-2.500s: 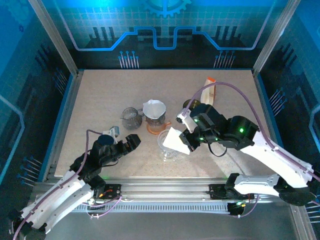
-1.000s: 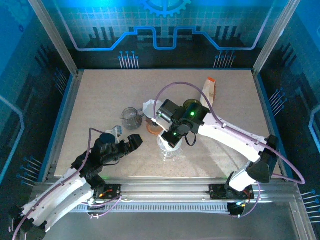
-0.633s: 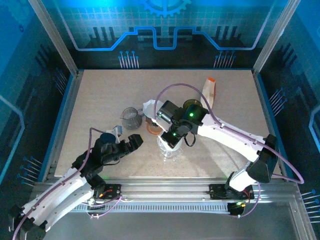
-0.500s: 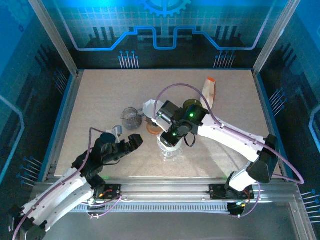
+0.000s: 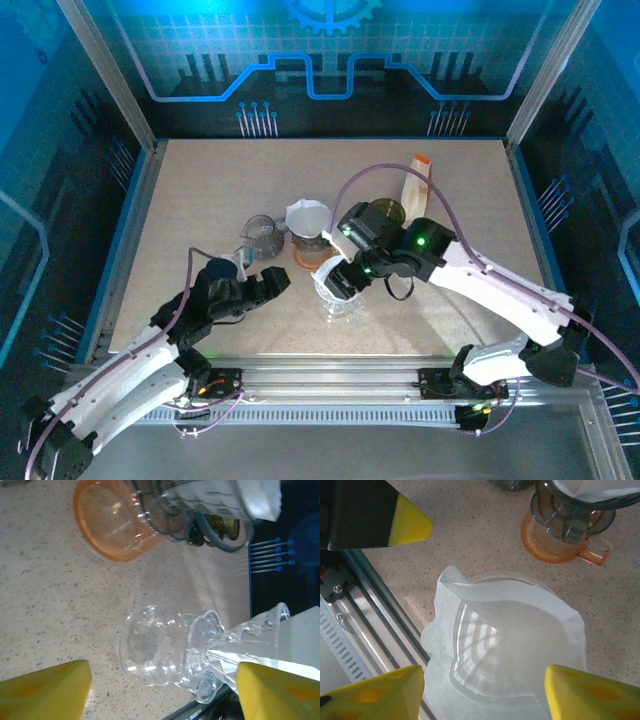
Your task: Place the coffee filter in the dripper
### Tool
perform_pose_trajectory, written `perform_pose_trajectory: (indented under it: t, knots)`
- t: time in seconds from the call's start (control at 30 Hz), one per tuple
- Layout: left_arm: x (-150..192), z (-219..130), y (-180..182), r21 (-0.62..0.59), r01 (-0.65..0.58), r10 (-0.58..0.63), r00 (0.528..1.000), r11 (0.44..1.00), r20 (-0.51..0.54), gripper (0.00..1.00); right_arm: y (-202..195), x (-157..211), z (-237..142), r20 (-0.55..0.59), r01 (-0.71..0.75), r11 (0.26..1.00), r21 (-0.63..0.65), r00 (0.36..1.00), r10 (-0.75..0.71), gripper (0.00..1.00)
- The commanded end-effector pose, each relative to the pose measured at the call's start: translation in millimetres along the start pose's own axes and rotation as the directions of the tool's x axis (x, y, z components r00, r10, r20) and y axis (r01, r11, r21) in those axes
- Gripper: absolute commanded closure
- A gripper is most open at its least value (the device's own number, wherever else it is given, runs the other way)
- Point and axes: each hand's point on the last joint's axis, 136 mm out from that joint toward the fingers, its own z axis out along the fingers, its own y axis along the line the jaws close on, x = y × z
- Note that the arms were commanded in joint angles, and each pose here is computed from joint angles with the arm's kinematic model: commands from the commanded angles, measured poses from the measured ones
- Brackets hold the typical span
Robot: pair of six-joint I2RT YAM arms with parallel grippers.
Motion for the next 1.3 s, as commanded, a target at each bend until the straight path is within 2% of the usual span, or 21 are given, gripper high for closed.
perform_pose_trajectory:
  t: [0.0, 0.2, 0.37, 0.4, 0.53, 0.67, 0.77, 0.97, 1.13, 1.27]
  knots:
    - [-13, -5, -42, 0.108, -0.066, 0.066, 0.998, 0.992, 0.004, 0.29, -13, -7, -11, 0.090, -0.050, 0.997, 0.052, 0.995, 0.045, 0.34]
    - [-21, -8, -76, 0.144, -0.140, 0.140, 0.990, 0.980, 0.014, 0.35, -42, 4, -11, 0.102, -0.116, 0.986, 0.120, 0.989, 0.104, 0.33]
    - [-6, 4, -92, 0.140, -0.215, 0.223, 0.974, 0.967, -0.046, 0.42, -49, 12, -2, 0.089, -0.128, 0.983, 0.129, 0.989, 0.117, 0.33]
    - [-3, 7, -92, 0.134, -0.231, 0.240, 0.969, 0.964, -0.058, 0.42, -49, 13, 0, 0.087, -0.127, 0.984, 0.128, 0.989, 0.117, 0.33]
    - [11, 14, -95, 0.102, -0.317, 0.327, 0.939, 0.943, -0.102, 0.29, -52, 14, 1, 0.089, -0.126, 0.982, 0.143, 0.989, 0.114, 0.33]
    - [18, 17, -93, 0.061, -0.372, 0.377, 0.917, 0.926, -0.131, 0.28, -52, 15, 0, 0.094, -0.126, 0.982, 0.143, 0.989, 0.113, 0.32]
    - [23, 19, -89, 0.045, -0.383, 0.385, 0.910, 0.923, -0.156, 0.30, -54, 17, 0, 0.092, -0.128, 0.980, 0.153, 0.989, 0.114, 0.32]
    - [27, 18, -82, 0.021, -0.391, 0.387, 0.904, 0.920, -0.182, 0.42, -58, 19, 1, 0.088, -0.137, 0.977, 0.166, 0.988, 0.124, 0.32]
    - [29, 17, -76, 0.002, -0.393, 0.385, 0.901, 0.920, -0.199, 0.46, -62, 20, 3, 0.086, -0.148, 0.975, 0.167, 0.987, 0.135, 0.32]
    - [29, 16, -75, 0.002, -0.390, 0.382, 0.903, 0.921, -0.196, 0.46, -61, 21, 10, 0.067, -0.145, 0.977, 0.155, 0.988, 0.136, 0.36]
